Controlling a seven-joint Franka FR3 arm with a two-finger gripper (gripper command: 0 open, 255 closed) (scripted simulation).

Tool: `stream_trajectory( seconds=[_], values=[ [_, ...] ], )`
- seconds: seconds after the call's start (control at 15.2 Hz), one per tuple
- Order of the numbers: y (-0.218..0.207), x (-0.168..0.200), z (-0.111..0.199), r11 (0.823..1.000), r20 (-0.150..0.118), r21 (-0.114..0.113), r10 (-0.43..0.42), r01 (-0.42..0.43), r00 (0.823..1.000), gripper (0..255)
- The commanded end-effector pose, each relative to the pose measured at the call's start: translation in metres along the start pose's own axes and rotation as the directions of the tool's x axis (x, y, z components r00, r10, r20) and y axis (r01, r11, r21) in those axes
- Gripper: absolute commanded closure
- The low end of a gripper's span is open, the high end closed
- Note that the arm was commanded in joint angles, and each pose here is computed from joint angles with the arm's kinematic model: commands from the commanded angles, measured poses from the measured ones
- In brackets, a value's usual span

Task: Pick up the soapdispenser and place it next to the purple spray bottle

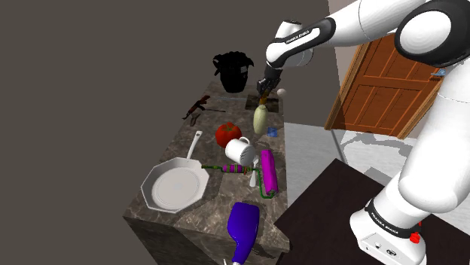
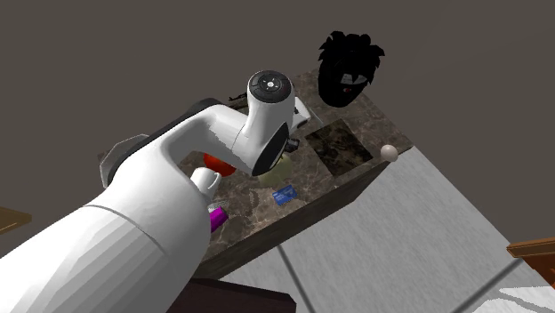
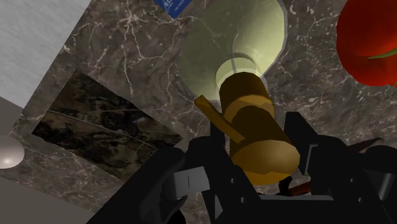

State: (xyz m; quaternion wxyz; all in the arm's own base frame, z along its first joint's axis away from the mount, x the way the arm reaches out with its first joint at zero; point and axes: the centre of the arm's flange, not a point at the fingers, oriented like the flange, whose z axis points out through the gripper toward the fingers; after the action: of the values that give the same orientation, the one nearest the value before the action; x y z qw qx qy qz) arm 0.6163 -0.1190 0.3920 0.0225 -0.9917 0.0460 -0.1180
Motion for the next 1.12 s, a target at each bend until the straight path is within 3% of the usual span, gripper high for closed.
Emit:
stream_trajectory(
  seconds=[0.0, 1.06],
  values=[
    [0.0, 0.0, 0.0, 1.0, 0.0, 0.0, 0.0, 0.0, 1.0, 255],
    [-0.005, 0.02, -0.082, 1.0, 0.0, 0.0, 0.0, 0.0, 1.0, 255]
  ],
)
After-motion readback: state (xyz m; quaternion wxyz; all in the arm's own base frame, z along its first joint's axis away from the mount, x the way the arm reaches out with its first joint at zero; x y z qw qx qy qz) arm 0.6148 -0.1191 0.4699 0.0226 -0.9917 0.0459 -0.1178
